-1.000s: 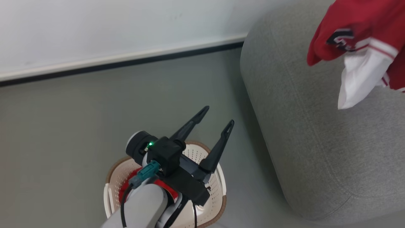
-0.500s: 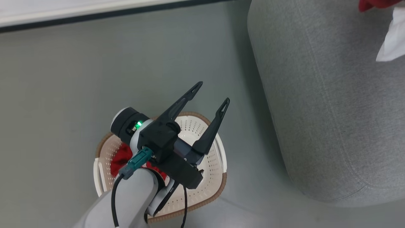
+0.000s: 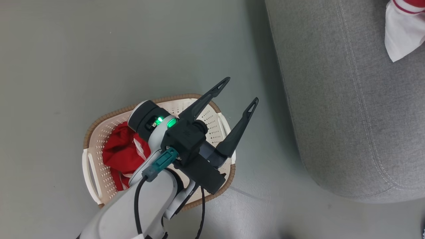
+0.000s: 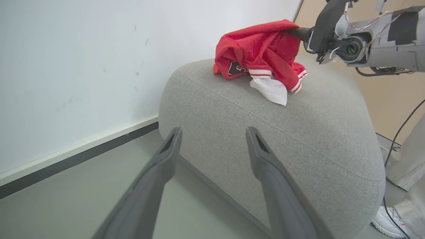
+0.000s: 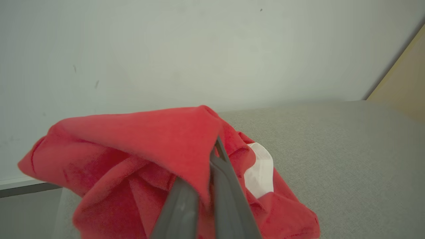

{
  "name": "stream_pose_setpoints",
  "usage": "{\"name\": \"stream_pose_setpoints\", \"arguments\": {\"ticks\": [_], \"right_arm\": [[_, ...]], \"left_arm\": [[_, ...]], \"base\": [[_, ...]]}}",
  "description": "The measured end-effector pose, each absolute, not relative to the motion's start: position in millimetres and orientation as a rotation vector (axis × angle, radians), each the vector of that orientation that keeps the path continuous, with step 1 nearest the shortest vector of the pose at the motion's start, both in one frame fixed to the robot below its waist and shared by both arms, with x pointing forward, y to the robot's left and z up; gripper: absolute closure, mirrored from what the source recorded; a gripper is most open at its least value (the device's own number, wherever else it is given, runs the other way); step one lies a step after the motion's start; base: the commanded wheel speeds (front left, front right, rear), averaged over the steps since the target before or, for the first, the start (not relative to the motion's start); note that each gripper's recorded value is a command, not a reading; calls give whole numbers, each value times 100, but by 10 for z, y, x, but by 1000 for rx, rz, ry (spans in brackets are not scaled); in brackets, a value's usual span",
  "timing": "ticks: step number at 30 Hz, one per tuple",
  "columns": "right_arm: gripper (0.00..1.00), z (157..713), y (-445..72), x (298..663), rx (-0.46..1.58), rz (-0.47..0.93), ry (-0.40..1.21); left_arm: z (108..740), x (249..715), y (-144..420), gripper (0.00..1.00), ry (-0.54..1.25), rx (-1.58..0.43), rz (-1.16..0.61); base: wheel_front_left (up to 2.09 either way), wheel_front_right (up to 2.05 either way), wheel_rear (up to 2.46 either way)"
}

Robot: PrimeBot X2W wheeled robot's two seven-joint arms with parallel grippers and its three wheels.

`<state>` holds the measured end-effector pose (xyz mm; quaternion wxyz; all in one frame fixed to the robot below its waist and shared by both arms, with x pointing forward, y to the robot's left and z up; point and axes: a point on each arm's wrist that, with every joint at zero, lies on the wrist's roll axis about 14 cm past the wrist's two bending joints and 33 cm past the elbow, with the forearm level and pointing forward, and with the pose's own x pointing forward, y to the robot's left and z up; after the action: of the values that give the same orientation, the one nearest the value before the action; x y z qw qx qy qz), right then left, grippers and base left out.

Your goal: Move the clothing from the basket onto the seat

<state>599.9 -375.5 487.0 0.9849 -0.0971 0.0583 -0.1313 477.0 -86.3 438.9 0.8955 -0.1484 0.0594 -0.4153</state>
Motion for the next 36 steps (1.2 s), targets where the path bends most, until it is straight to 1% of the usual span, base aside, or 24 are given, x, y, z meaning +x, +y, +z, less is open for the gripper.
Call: {"name": "stream_pose_setpoints", "arguments": {"ticks": [4, 6, 7, 8, 9, 10, 19, 23, 29, 34, 36], "right_arm": [[100, 4524, -3811, 5854, -192, -284, 208], [100, 4445, -3805, 5813, -191, -282, 230], [81, 4418, -3799, 5797, -190, -281, 236], [71, 4400, -3793, 5783, -190, -280, 239], [50, 4375, -3772, 5768, -189, -272, 247], [0, 4348, -3749, 5748, -193, -263, 255], [0, 4187, -3694, 5434, -184, -240, 319], [0, 4271, -3619, 5350, -178, -218, 301], [0, 4404, -3323, 5275, -150, -146, 251], [0, 4514, -2961, 5223, -106, -74, 198], [0, 4541, -2843, 5175, -91, -50, 184]], "left_arm": [[4340, 4732, -951, 0, 140, -318, -884], [4340, 4722, -958, 0, 141, -315, -884], [4334, 4721, -951, 0, 140, -310, -883], [4326, 4723, -941, 0, 140, -305, -880], [4319, 4726, -931, 0, 140, -301, -877], [4315, 4719, -928, 0, 140, -299, -880], [4401, 4671, -891, 0, 121, -294, -855], [4441, 4592, -856, 0, 128, -294, -837], [4519, 4513, -728, 0, 128, -275, -794], [4587, 4468, -530, 0, 122, -269, -727], [4609, 4453, -432, 0, 133, -295, -686]], "base": [[0, 0, 0], [0, 0, 0], [0, 0, 0], [0, 0, 0], [0, 0, 0], [0, 0, 0], [0, 0, 0], [0, 0, 0], [0, 0, 0], [0, 0, 0], [0, 0, 0]]}}
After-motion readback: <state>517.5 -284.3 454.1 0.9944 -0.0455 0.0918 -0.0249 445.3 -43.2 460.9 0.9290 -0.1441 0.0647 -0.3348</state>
